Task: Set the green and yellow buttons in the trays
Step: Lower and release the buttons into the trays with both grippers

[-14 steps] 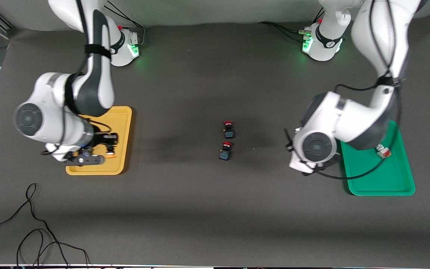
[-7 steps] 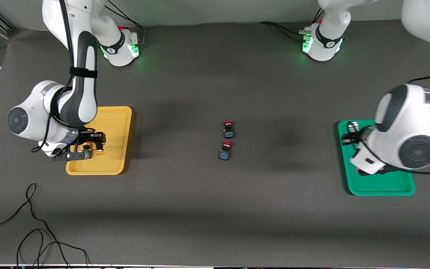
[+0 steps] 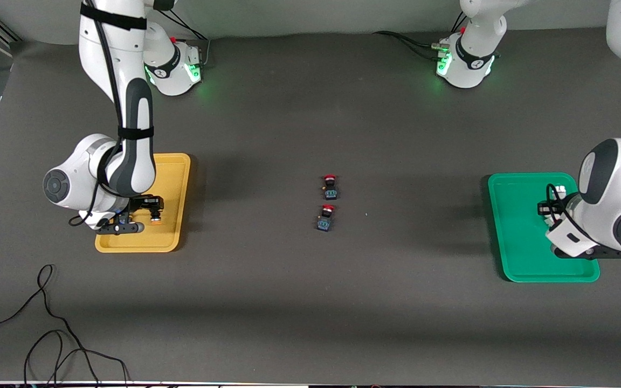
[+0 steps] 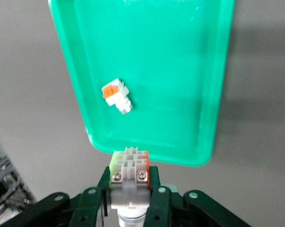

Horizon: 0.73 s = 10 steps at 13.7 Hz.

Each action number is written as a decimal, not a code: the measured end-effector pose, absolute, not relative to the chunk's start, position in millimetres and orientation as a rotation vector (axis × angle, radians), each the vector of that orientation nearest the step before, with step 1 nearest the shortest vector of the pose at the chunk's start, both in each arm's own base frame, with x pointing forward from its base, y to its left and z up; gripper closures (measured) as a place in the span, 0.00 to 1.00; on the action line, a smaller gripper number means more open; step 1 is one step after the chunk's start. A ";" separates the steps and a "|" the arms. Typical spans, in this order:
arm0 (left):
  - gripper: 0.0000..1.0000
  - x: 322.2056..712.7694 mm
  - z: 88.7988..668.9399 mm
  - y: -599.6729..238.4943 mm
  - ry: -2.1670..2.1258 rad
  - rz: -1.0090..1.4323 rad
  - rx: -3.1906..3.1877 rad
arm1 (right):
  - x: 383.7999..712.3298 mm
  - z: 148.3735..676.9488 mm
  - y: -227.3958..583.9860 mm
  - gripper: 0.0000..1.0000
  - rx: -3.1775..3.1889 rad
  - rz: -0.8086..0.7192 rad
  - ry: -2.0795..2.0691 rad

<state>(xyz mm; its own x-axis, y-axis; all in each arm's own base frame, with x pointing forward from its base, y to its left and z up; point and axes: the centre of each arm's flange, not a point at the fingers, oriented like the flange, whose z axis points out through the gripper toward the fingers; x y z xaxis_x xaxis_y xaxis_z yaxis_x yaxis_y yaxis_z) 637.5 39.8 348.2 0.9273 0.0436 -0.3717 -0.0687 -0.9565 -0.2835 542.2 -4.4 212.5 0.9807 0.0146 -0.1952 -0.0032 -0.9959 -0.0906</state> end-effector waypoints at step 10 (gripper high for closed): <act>0.67 621.9 249.1 59.1 0.040 0.382 -2.836 | 582.3 326.1 9.9 0.00 -2.988 0.287 -0.079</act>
<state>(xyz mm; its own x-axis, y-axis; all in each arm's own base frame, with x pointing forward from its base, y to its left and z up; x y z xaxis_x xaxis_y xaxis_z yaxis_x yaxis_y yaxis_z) 621.9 59.1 249.1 0.9647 0.0099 -0.2633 -0.0640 -0.9606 -0.2703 582.3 9.9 326.1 0.9804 0.0654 -0.1858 0.0389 -0.9890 -0.1426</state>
